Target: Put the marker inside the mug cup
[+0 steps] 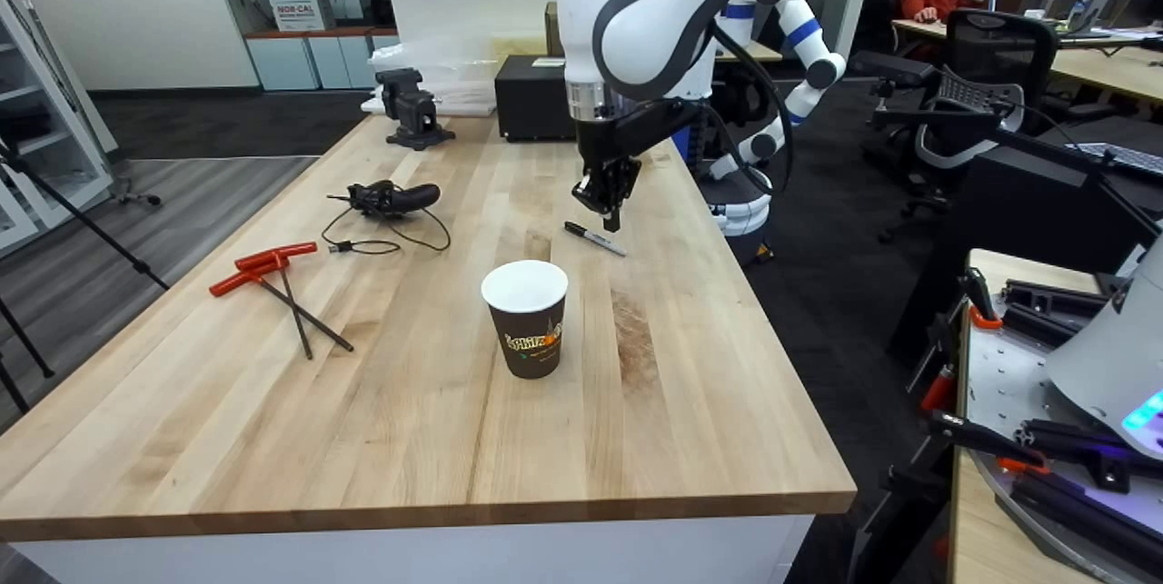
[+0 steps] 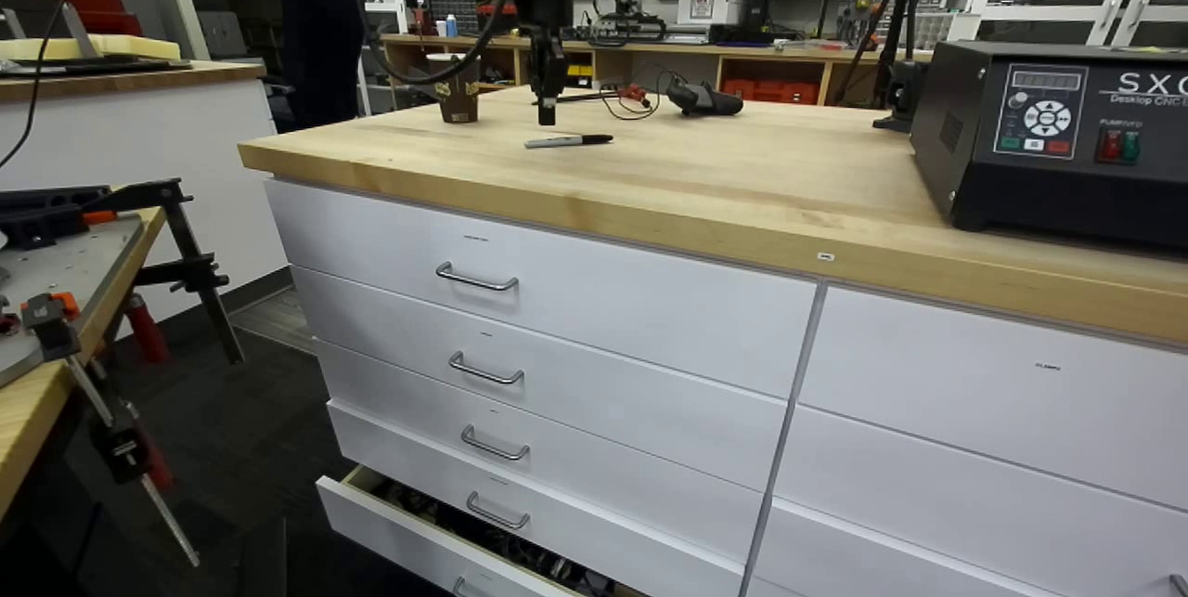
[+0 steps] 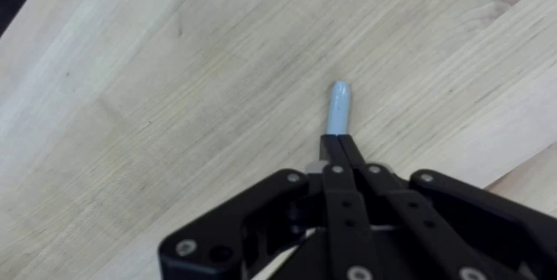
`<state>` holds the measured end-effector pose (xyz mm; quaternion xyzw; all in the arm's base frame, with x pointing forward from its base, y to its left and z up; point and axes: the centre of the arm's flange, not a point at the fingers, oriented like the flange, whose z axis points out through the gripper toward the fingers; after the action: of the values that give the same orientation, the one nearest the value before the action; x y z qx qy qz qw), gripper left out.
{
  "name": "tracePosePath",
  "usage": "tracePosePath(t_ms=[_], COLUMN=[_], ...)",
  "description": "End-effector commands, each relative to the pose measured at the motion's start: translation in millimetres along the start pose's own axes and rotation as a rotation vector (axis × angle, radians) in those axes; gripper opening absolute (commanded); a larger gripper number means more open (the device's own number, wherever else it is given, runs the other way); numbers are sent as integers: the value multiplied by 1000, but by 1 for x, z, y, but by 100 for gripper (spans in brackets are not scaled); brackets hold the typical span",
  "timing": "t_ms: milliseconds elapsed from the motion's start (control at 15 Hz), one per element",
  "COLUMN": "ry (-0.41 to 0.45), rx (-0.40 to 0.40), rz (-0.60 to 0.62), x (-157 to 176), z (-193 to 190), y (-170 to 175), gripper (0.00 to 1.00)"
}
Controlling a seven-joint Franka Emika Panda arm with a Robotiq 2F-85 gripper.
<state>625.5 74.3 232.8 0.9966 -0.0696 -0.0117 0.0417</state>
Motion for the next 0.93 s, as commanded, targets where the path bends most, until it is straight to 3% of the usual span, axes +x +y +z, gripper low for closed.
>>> tracePosePath(t_ms=[0, 67, 200, 867], ry=[-14, -15, -14, -47], rx=[-26, -31, -37, -24], rz=[-30, -31, -35, -46], x=[-18, -18, -18, -17], z=[-47, -52, -59, -30], y=[14, 14, 13, -1], gripper=[0, 26, 32, 97])
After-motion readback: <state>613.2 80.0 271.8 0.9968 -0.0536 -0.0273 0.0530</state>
